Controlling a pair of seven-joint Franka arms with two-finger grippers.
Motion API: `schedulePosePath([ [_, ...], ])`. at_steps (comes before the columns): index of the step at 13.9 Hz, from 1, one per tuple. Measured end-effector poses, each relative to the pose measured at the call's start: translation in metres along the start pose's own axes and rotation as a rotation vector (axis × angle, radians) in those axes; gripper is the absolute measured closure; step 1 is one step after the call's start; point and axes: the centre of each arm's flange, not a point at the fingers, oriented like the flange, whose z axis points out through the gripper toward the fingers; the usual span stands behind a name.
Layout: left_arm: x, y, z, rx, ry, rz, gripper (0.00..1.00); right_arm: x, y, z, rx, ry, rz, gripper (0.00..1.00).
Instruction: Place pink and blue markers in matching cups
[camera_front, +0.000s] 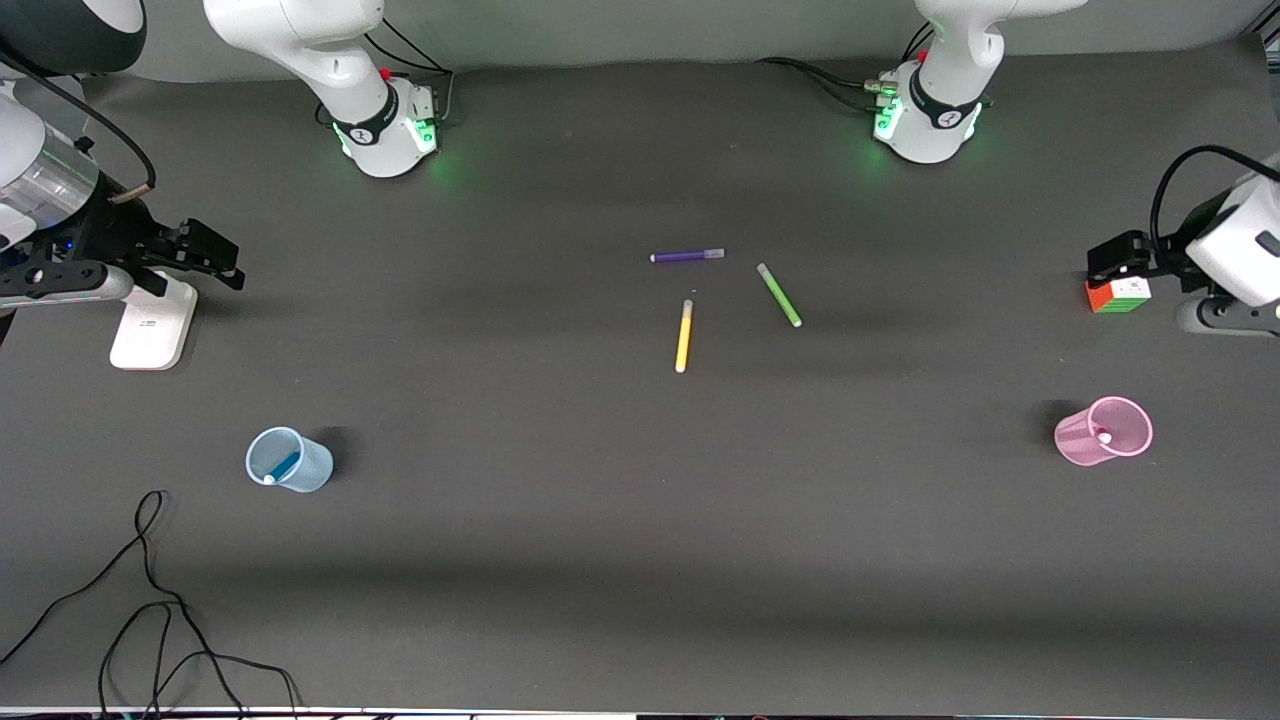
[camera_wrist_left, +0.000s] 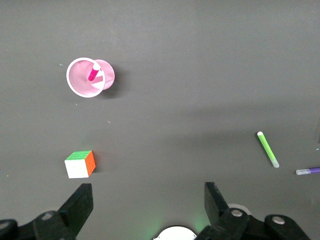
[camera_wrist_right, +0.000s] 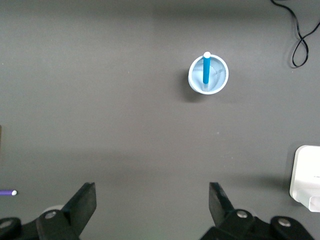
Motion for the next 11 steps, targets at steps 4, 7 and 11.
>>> schedulePosePath([
  [4, 0.001, -0.009, 0.013, -0.002, -0.007, -0.017, 0.0, -0.006, 0.001, -0.013, 0.001, -0.02, -0.029, 0.0],
  [7, 0.001, -0.01, 0.016, -0.003, -0.009, -0.018, 0.0, -0.01, 0.006, -0.021, 0.002, -0.036, -0.024, 0.0],
  [11, 0.001, -0.011, 0.017, -0.003, -0.011, -0.019, 0.0, -0.01, 0.005, -0.021, 0.002, -0.042, -0.025, 0.0],
])
